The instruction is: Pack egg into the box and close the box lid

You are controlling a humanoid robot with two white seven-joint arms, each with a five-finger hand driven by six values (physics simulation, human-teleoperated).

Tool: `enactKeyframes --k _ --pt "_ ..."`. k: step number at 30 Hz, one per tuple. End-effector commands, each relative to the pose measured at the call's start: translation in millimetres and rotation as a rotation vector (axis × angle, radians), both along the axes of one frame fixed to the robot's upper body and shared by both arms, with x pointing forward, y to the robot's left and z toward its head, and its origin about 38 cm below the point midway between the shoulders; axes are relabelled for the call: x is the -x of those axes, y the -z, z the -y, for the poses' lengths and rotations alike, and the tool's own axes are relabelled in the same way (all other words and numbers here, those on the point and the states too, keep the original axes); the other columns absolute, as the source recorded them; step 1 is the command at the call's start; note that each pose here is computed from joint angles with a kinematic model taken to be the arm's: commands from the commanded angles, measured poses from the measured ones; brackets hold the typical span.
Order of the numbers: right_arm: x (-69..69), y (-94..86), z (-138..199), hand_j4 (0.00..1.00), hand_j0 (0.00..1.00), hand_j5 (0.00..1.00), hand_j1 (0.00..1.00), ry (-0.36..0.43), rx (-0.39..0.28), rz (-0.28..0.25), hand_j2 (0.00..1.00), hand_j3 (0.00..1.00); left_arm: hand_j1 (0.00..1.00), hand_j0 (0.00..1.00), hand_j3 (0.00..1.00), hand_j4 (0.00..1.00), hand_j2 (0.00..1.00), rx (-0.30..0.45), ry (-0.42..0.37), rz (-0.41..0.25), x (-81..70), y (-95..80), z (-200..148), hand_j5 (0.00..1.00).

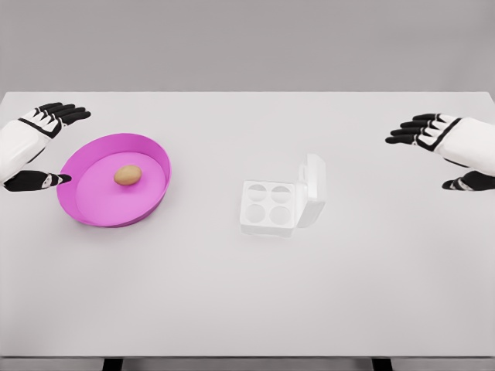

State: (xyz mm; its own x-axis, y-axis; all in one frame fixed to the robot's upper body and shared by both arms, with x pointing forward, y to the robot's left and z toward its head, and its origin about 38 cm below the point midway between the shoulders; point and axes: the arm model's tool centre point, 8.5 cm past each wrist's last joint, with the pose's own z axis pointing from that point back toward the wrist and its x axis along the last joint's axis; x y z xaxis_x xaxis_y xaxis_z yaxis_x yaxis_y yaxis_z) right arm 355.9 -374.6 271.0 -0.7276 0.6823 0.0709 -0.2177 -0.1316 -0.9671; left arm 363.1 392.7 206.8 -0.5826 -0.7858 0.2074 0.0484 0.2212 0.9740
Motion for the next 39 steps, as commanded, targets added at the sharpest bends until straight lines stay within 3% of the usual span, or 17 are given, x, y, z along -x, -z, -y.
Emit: enactKeyframes --k 1,6,10,12,14,15,16,20,22,24,27,29,31,33,35,37,39 --pt "0.7 1.5 -3.4 1.0 1.0 1.0 1.0 -0.009 -0.005 -0.007 1.0 1.0 1.0 1.0 1.0 1.0 1.0 0.008 0.0 0.001 0.0 -1.0 -0.3 1.0" --pt "-0.3 0.3 -5.0 1.0 1.0 1.0 1.0 -0.011 -0.016 0.0 1.0 1.0 1.0 1.0 1.0 1.0 1.0 0.013 0.016 -0.002 -2.7 -1.3 4.6 1.0" --pt "1.0 0.7 -0.4 1.0 1.0 1.0 1.0 -0.018 0.05 -0.03 1.0 1.0 1.0 1.0 1.0 1.0 1.0 -0.045 0.138 -0.012 -21.8 -5.7 43.3 1.0" --pt "-2.0 10.8 4.9 1.0 1.0 1.0 1.0 0.016 -0.021 -0.041 1.0 1.0 1.0 1.0 1.0 1.0 1.0 -0.107 0.173 -0.072 -25.4 -3.4 48.7 1.0" --pt "-5.8 -8.8 11.7 1.0 1.0 1.0 1.0 0.067 -0.134 0.065 1.0 1.0 1.0 1.0 1.0 1.0 1.0 -0.181 0.229 -0.163 -31.2 -2.8 57.9 1.0" --pt "-5.6 -8.0 3.6 1.0 1.0 1.0 1.0 0.053 -0.17 0.079 1.0 1.0 1.0 1.0 1.0 1.0 1.0 -0.207 0.267 -0.223 -31.0 0.0 63.2 1.0" --pt "-4.9 -13.0 7.2 1.0 1.0 1.0 1.0 0.055 -0.145 0.083 1.0 1.0 1.0 1.0 1.0 1.0 1.0 -0.233 0.304 -0.276 -31.0 0.4 67.0 1.0" --pt "-2.4 -25.4 18.9 1.0 1.0 1.0 1.0 0.061 -0.018 0.077 1.0 1.0 1.0 1.0 1.0 1.0 1.0 -0.146 0.321 -0.245 -39.3 -20.9 66.7 1.0" --pt "2.5 -42.5 18.5 1.0 1.0 1.0 1.0 0.046 0.063 0.107 1.0 1.0 1.0 1.0 1.0 1.0 1.0 -0.133 0.334 -0.218 -42.3 -32.6 70.3 1.0" --pt "0.3 -42.2 25.0 1.0 1.0 1.0 1.0 0.076 0.12 0.12 1.0 1.0 1.0 1.0 1.0 1.0 1.0 -0.111 0.276 -0.252 -48.7 -34.2 69.0 1.0" --pt "-1.6 -33.0 32.2 1.0 1.0 1.0 1.0 0.1 0.115 0.095 1.0 1.0 1.0 1.0 1.0 1.0 1.0 -0.047 0.049 -0.381 -68.9 -33.7 56.4 1.0" --pt "-1.2 -28.4 28.7 1.0 1.0 1.0 1.0 0.1 0.071 0.099 1.0 1.0 1.0 1.0 1.0 1.0 1.0 -0.116 0.016 -0.382 -73.4 -31.6 58.9 1.0" --pt "1.7 -21.7 25.5 1.0 1.0 1.0 1.0 0.091 0.096 0.086 1.0 1.0 1.0 1.0 1.0 1.0 1.0 -0.226 0.002 -0.335 -71.0 -31.5 64.7 1.0" --pt "1.0 -8.6 35.4 1.0 1.0 1.0 1.0 0.126 0.082 0.052 1.0 1.0 1.0 1.0 1.0 1.0 1.0 -0.254 0.026 -0.314 -64.7 -32.8 73.9 1.0" --pt "3.1 14.3 23.8 1.0 1.0 1.0 1.0 0.128 -0.023 0.036 1.0 1.0 1.0 1.0 1.0 1.0 1.0 -0.273 0.048 -0.318 -62.3 -29.4 80.8 1.0" --pt "8.8 10.1 37.3 1.0 1.0 1.0 1.0 0.191 -0.097 0.082 1.0 1.0 1.0 1.0 1.0 1.0 1.0 -0.319 0.044 -0.298 -61.1 -29.5 84.5 1.0" --pt "14.2 19.2 40.7 1.0 1.0 1.0 1.0 0.208 -0.1 0.063 1.0 1.0 0.99 0.99 0.99 0.99 0.99 -0.321 0.046 -0.302 -60.6 -28.2 84.5 0.99"
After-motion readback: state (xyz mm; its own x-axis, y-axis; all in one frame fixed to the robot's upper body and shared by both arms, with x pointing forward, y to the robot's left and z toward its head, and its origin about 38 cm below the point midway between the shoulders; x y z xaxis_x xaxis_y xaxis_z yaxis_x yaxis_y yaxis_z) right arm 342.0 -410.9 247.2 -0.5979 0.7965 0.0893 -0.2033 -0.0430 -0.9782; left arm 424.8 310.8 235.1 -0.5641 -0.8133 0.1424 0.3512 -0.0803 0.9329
